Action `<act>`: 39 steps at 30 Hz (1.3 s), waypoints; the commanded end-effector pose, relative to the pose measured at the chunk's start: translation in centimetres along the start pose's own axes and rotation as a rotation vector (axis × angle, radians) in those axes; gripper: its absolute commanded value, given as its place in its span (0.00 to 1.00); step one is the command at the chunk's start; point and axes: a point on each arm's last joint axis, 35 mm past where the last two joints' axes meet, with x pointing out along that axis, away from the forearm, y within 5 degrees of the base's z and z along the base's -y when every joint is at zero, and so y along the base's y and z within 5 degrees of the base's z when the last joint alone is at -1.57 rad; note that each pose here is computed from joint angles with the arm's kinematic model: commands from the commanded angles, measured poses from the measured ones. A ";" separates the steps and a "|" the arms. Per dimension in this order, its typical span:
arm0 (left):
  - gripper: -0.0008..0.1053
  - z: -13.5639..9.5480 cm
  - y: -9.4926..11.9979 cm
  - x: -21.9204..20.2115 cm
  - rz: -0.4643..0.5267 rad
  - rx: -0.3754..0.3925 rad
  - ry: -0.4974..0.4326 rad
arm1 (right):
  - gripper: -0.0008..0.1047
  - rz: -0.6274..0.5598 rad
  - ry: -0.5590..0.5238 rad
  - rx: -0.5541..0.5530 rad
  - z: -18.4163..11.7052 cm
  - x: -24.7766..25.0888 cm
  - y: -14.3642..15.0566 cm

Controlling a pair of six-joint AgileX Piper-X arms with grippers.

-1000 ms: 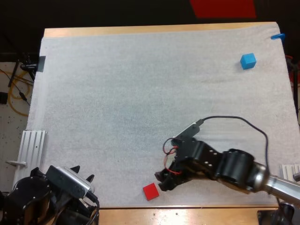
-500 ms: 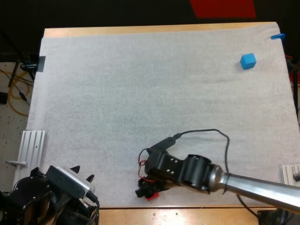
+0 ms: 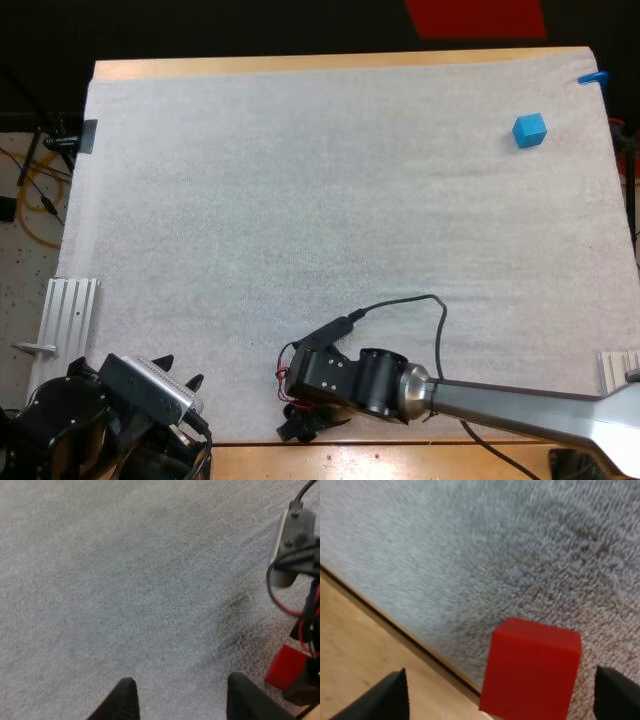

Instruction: Stack red cube on blue cube

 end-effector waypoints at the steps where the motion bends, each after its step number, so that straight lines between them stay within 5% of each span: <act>1: 0.40 0.0 0.0 -0.2 -0.006 0.005 -0.006 | 0.69 -0.018 0.010 0.002 0.1 0.5 0.0; 13: 0.40 0.0 0.0 -0.2 -0.006 0.005 -0.006 | 0.65 -0.056 0.064 -0.041 -0.2 3.4 -0.3; 18: 0.40 0.0 0.0 -0.2 -0.006 0.005 -0.006 | 0.29 -0.055 0.064 -0.064 -0.2 3.4 -0.3; 20: 0.40 0.0 0.0 -0.2 -0.006 0.005 -0.006 | 0.22 -0.058 0.063 -0.073 -0.2 3.4 -0.3; 28: 0.40 0.1 0.0 -0.2 -0.008 0.005 -0.010 | 0.21 -0.185 0.010 -0.124 1.1 -0.9 -2.0; 39: 0.40 2.1 -0.6 0.1 -0.139 0.026 -0.138 | 0.21 -0.350 -0.056 -0.001 4.5 -10.1 -11.5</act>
